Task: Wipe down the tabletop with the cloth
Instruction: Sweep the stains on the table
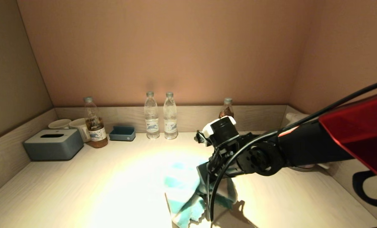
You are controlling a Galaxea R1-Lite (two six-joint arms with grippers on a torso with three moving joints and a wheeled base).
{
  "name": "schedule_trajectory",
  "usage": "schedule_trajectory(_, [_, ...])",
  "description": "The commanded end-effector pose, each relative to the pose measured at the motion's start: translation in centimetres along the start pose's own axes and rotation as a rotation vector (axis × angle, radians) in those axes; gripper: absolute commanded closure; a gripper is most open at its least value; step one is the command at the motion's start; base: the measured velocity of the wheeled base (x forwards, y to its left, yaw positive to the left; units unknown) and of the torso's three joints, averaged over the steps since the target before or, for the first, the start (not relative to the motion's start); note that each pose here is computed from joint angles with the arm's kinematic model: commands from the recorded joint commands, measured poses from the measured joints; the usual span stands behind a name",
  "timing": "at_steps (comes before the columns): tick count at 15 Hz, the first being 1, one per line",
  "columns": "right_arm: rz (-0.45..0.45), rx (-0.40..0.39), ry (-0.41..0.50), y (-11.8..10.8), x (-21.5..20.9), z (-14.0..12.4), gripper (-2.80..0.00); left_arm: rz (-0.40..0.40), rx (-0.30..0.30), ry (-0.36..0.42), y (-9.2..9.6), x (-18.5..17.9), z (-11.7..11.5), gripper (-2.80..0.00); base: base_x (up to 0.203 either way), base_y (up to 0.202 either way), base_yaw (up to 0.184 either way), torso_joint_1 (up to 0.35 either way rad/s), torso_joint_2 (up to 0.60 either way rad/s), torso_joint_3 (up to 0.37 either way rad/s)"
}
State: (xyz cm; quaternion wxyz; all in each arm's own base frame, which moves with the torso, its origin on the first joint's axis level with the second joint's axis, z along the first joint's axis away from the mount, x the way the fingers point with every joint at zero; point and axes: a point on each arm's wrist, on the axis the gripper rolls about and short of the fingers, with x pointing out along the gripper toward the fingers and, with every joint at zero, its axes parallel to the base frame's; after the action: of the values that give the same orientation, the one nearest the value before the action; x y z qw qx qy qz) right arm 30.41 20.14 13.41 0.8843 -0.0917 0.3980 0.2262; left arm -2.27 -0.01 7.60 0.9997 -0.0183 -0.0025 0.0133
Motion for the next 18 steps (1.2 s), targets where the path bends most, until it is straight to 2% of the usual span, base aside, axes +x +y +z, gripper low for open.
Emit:
schedule_trajectory(1, [0.056, -0.059, -0.038, 3.4, 1.5, 2.2, 0.0, 0.001, 0.0, 0.0, 0.0, 0.0, 0.0, 0.0, 0.0, 0.0, 0.0, 0.0, 0.0, 0.0])
schedule_trajectory(4, [0.13, -0.147, -0.053, 8.3, 3.1, 3.5, 0.0, 0.001, 0.0, 0.0, 0.0, 0.0, 0.0, 0.0, 0.0, 0.0, 0.0, 0.0, 0.0, 0.0])
schedule_trajectory(6, [0.146, -0.177, -0.044, 9.5, 3.3, 3.6, 0.0, 0.001, 0.0, 0.0, 0.0, 0.0, 0.0, 0.0, 0.0, 0.0, 0.0, 0.0, 0.0, 0.0])
schedule_trajectory(7, [0.162, -0.186, -0.083, 10.3, 2.9, 4.6, 0.0, 0.001, 0.0, 0.0, 0.0, 0.0, 0.0, 0.0, 0.0, 0.0, 0.0, 0.0, 0.0, 0.0])
schedule_trajectory(9, [0.18, -0.206, -0.095, 11.5, 2.9, 5.0, 0.0, 0.001, 0.0, 0.0, 0.0, 0.0, 0.0, 0.0, 0.0, 0.0, 0.0, 0.0, 0.0, 0.0])
schedule_trajectory(12, [0.219, -0.227, -0.194, 14.3, 1.8, 7.3, 0.0, 0.001, 0.0, 0.0, 0.0, 0.0, 0.0, 0.0, 0.0, 0.0, 0.0, 0.0, 0.0, 0.0])
schedule_trajectory(13, [0.234, -0.25, -0.192, 15.7, 2.0, 7.2, 0.0, 0.001, 0.0, 0.0, 0.0, 0.0, 0.0, 0.0, 0.0, 0.0, 0.0, 0.0, 0.0, 0.0])
schedule_trajectory(15, [0.24, -0.27, -0.179, 16.5, 2.3, 6.8, 0.0, 0.001, 0.0, 0.0, 0.0, 0.0, 0.0, 0.0, 0.0, 0.0, 0.0, 0.0, 0.0, 0.0])
schedule_trajectory(16, [0.259, -0.29, -0.181, 17.7, 2.4, 6.3, 0.0, 0.001, 0.0, 0.0, 0.0, 0.0, 0.0, 0.0, 0.0, 0.0, 0.0, 0.0, 0.0, 0.0])
schedule_trajectory(18, [0.264, -0.294, -0.194, 18.0, 2.2, 6.4, 0.0, 0.001, 0.0, 0.0, 0.0, 0.0, 0.0, 0.0, 0.0, 0.0, 0.0, 0.0, 0.0, 0.0])
